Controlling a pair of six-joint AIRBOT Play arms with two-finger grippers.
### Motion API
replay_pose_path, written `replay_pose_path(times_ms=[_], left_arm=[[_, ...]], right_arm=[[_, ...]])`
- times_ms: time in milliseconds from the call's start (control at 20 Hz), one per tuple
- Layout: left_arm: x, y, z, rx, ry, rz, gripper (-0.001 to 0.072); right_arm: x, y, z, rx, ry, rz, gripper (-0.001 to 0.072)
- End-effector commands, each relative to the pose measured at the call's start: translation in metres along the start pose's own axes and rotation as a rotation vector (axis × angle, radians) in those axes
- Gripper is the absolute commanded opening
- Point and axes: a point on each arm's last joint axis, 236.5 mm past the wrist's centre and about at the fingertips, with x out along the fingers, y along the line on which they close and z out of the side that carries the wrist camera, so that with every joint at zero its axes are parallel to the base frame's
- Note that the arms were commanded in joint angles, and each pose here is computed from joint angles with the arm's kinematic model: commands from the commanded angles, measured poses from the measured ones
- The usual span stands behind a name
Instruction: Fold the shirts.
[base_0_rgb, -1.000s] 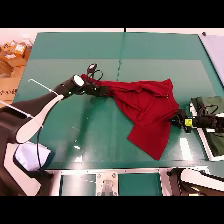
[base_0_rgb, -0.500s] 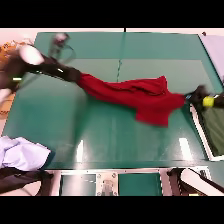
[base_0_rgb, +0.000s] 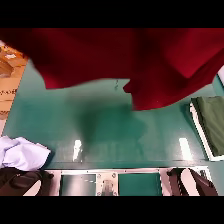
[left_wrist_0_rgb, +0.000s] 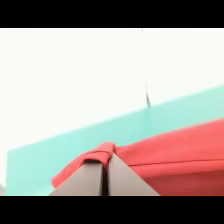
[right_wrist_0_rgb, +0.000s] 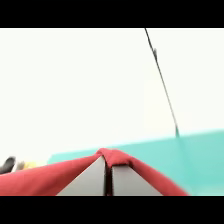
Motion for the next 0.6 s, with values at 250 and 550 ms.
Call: replay_pose_path(times_ms=[250,550], left_arm=[[-0.006,0.024,-0.016,0.029,0.094,0.098,0.0027],[0.168,-0.016,-0.2,0.006,0.556,-0.091,0.0028]], right_arm=[[-0.001,-0.004,0.027,-0.014,-0.071,-0.041,0.0018],[0.096,-0.142,-0.113,0.272,0.26,-0.111,0.0018]])
